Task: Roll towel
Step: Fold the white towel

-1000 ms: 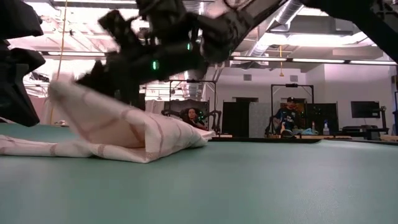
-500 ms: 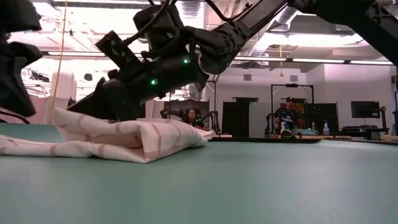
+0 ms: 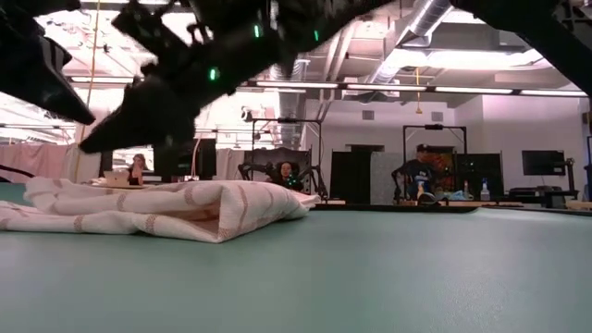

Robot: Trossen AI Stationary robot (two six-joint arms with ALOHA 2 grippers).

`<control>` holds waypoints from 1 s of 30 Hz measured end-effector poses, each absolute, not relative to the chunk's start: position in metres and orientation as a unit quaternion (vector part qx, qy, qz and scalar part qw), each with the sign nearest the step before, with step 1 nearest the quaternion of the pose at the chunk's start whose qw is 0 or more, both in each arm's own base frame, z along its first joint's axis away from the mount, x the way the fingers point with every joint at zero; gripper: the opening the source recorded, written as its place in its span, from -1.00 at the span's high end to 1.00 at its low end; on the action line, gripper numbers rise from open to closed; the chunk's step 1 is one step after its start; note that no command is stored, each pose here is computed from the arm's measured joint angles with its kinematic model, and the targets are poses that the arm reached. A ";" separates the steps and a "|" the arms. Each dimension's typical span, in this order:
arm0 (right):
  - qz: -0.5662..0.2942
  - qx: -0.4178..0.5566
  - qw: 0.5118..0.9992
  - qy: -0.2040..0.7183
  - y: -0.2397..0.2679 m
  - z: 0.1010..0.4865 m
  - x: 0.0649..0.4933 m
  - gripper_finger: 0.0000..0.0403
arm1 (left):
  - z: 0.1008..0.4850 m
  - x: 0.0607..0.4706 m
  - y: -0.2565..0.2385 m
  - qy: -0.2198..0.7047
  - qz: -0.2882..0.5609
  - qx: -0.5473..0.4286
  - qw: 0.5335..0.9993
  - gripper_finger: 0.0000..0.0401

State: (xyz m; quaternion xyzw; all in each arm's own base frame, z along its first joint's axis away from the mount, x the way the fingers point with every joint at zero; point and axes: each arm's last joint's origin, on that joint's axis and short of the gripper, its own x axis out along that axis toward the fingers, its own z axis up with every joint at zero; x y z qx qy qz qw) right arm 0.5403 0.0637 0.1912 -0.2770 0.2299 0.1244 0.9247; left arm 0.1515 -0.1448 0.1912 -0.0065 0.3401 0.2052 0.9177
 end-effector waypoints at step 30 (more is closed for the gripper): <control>0.105 -0.224 0.841 0.481 0.037 0.223 0.512 -0.45 | 0.180 0.149 -0.152 0.348 0.234 -0.261 0.869 0.11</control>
